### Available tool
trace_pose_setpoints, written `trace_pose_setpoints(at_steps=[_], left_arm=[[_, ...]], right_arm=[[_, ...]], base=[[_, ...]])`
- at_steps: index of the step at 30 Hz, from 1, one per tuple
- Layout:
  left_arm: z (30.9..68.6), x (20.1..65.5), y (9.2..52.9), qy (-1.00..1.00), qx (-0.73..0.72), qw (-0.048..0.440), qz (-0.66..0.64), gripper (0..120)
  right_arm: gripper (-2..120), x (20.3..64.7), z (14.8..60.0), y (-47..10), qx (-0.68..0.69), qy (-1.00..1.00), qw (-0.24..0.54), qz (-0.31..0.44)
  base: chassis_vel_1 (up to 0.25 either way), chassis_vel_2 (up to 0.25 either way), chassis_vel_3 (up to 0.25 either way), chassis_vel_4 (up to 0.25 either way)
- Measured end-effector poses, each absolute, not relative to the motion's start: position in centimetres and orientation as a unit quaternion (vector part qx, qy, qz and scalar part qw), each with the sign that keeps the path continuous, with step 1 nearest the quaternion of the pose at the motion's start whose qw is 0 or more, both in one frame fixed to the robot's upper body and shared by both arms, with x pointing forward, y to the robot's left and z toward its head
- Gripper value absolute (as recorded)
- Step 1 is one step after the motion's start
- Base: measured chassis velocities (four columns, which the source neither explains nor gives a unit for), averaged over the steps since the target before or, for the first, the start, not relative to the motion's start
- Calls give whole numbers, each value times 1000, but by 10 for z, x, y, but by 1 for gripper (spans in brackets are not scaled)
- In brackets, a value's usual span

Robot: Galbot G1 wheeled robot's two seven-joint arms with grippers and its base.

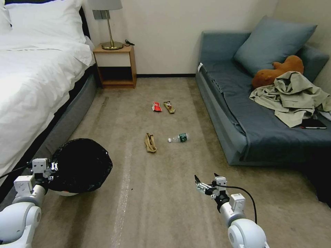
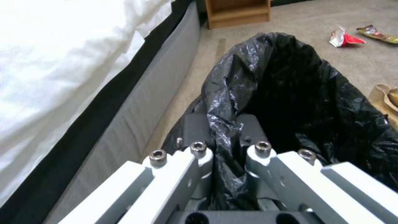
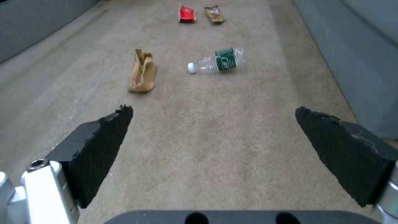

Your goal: Pick up the trash bin, then pick up the garbage on the floor and place it into the trash bin.

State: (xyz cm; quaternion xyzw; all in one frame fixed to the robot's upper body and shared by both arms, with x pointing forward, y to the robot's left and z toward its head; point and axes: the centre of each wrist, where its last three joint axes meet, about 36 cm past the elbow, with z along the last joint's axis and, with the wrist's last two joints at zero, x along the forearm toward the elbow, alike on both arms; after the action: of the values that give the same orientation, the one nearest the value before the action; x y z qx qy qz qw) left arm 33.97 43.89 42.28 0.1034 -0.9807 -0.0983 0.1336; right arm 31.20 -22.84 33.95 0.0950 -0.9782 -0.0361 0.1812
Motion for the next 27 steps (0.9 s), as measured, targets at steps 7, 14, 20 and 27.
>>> trace_pose_setpoints(at_steps=[7, 14, 20, 27], left_arm=[[422, 340, 440, -980, 104, 135, -98, 4], [420, 339, 442, -980, 105, 137, -98, 4], [418, 339, 443, -980, 106, 138, -98, 4], [417, 340, 443, -980, 107, 137, -100, 4]], right_arm=[[100, 312, 336, -225, 96, -977, 185, -36], [100, 314, 333, -223, 97, -977, 187, -36], [100, 314, 331, -222, 96, -976, 190, -35], [100, 314, 328, -222, 96, -976, 192, -34]], base=[[-63, 95, 82, -79], [-72, 84, 75, -76], [-86, 82, 95, -90], [-101, 90, 95, -102]])
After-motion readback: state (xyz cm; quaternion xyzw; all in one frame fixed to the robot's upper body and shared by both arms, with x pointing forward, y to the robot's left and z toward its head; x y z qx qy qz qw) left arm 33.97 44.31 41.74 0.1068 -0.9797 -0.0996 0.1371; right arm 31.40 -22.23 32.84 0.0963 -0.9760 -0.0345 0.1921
